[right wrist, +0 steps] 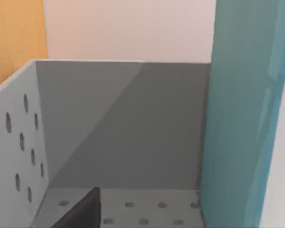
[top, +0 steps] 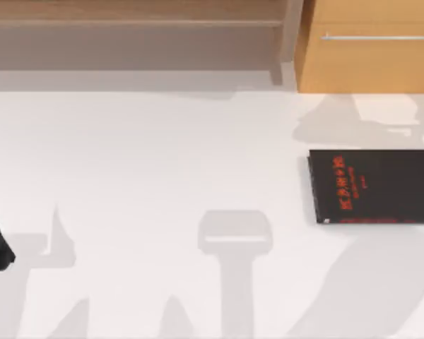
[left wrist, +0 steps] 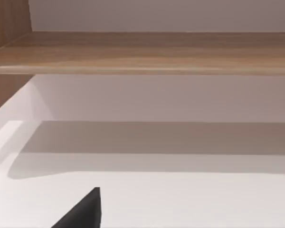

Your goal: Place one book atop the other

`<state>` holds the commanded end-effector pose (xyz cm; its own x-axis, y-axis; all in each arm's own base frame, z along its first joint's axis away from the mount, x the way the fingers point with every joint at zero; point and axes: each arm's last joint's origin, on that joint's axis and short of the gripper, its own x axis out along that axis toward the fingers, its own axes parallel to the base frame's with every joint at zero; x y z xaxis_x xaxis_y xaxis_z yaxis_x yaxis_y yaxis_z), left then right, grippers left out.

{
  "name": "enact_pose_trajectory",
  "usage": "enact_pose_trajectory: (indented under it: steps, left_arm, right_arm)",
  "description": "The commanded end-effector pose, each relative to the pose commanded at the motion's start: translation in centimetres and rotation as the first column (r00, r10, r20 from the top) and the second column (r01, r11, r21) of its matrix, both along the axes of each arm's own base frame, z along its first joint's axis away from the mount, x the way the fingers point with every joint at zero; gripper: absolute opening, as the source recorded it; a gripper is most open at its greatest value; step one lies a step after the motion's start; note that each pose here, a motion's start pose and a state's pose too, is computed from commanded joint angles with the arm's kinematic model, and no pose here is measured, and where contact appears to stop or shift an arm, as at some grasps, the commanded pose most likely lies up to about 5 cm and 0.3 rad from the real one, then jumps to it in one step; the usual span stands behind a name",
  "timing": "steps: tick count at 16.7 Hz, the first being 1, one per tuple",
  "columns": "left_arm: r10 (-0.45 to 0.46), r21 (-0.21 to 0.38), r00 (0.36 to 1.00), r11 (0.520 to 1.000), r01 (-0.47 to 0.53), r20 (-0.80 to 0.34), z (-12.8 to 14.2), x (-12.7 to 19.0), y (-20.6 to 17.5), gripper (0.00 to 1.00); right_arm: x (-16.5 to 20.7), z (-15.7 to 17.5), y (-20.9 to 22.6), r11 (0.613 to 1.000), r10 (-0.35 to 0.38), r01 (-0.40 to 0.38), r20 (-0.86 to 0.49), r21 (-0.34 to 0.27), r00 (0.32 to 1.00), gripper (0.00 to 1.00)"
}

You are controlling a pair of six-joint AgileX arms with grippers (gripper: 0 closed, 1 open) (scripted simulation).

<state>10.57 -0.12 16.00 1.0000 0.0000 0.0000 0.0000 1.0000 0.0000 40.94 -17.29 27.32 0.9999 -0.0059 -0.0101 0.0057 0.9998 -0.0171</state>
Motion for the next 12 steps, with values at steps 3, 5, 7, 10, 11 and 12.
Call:
enact_pose_trajectory:
  steps: [3, 5, 7, 10, 11, 12]
  left_arm:
    - [0.0, 0.0, 1.0, 1.0, 0.0, 0.0, 0.0, 0.0, 0.0, 1.0]
    - [0.0, 0.0, 1.0, 1.0, 0.0, 0.0, 0.0, 0.0, 0.0, 1.0]
    - [0.0, 0.0, 1.0, 1.0, 0.0, 0.0, 0.0, 0.0, 0.0, 1.0]
    - [0.0, 0.0, 1.0, 1.0, 0.0, 0.0, 0.0, 0.0, 0.0, 1.0]
    - [0.0, 0.0, 1.0, 1.0, 0.0, 0.0, 0.0, 0.0, 0.0, 1.0]
    - [0.0, 0.0, 1.0, 1.0, 0.0, 0.0, 0.0, 0.0, 0.0, 1.0]
  right_arm:
    - [1.9, -1.9, -2.4, 1.0, -0.001, 0.001, 0.004, -0.001, 1.0, 1.0]
    - [2.2, -2.4, -3.0, 1.0, -0.001, 0.001, 0.006, -0.002, 1.0, 1.0]
    - [2.2, -2.4, -3.0, 1.0, -0.001, 0.001, 0.006, -0.002, 1.0, 1.0]
    - [2.3, -2.5, -2.8, 1.0, 0.002, -0.002, 0.002, 0.0, 1.0, 1.0]
    - [2.3, -2.5, -2.8, 1.0, 0.0, 0.0, 0.003, -0.001, 1.0, 1.0]
    - [2.6, -2.5, -2.9, 1.0, -0.001, 0.001, 0.003, -0.001, 1.0, 1.0]
